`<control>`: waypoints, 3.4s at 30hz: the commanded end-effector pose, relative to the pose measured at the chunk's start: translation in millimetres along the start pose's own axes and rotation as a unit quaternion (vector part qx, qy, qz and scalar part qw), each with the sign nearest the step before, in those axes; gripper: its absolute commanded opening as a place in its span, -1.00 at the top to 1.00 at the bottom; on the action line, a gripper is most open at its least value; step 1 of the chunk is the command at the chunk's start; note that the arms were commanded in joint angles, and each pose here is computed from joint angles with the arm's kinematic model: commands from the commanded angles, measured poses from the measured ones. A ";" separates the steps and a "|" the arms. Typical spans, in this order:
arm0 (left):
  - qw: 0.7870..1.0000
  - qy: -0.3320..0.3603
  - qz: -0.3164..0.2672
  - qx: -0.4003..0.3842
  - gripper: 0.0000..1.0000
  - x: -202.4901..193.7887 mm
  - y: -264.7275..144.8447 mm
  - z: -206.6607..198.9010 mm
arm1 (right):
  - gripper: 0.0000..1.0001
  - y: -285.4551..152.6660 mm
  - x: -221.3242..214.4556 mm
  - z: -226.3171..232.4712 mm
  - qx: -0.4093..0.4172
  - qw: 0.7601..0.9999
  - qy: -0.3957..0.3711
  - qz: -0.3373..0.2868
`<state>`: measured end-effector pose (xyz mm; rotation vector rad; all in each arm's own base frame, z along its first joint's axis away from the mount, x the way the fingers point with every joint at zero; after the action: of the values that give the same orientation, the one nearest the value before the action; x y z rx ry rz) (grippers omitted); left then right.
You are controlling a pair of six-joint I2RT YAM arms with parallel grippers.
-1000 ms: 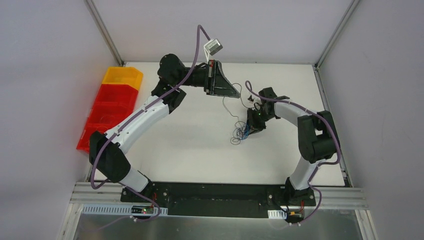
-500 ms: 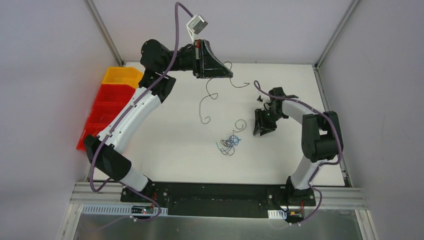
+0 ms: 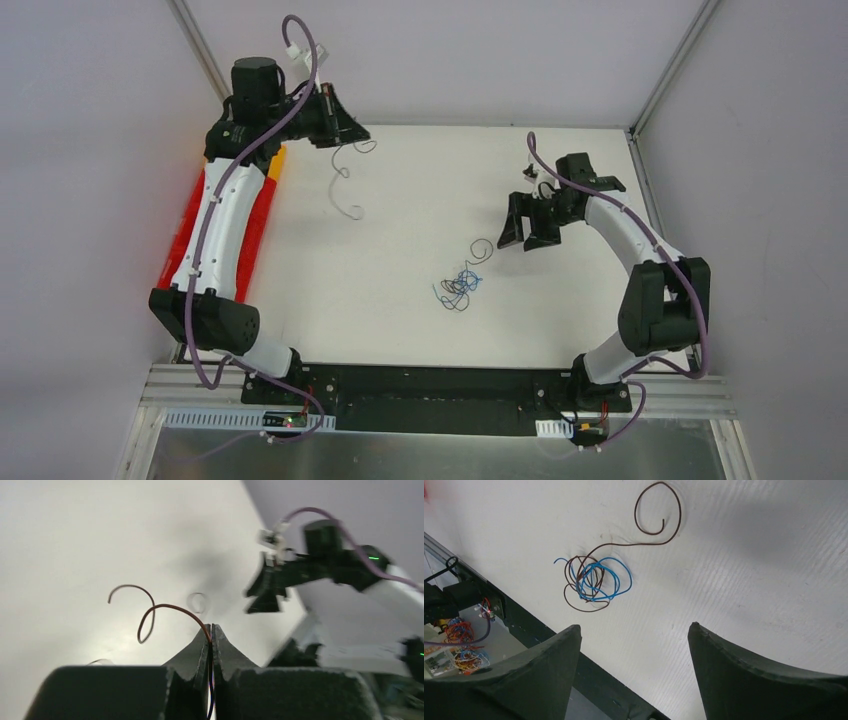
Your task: Untangle the cables
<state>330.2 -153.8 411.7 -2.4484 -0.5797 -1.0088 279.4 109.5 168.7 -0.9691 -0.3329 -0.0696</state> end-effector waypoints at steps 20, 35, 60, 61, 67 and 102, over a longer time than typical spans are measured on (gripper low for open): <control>0.889 0.216 0.073 0.396 1.00 33.3 -185.9 190.8 | -0.99 -38.1 -18.7 22.6 0.005 0.999 0.005 0.054; 0.887 0.197 0.049 0.414 1.00 43.5 -230.6 245.5 | -0.99 -32.0 -11.3 19.7 0.002 0.996 0.031 0.084; 0.896 0.182 -0.007 0.406 1.00 85.1 -190.8 292.7 | -0.99 -13.7 -4.4 9.6 -0.005 0.991 0.058 0.119; 0.891 0.184 -0.004 0.415 1.00 83.2 -192.0 298.8 | -0.99 -13.0 -4.3 9.7 -0.004 0.991 0.057 0.120; 0.873 0.185 0.019 0.452 1.00 70.1 -201.3 327.3 | -0.99 -9.5 -5.7 9.2 0.000 0.990 0.060 0.130; 0.848 0.243 0.098 0.461 -0.97 30.2 -199.9 283.2 | -0.99 -17.4 -4.7 13.8 -0.010 0.991 0.037 0.129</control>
<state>422.4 205.2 227.8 -1.3533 -0.4027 -0.7592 271.7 111.9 165.3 -1.0066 -0.0751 0.1305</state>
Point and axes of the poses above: each gripper's point midway between its finger pads, its own y axis out along the fingers, its own z axis along the line the jaws close on, x = y × z, the point moved 6 cm from there along -y, back along the fingers, and after that the axes turned 2 degrees about y, right-handed, at the moved point
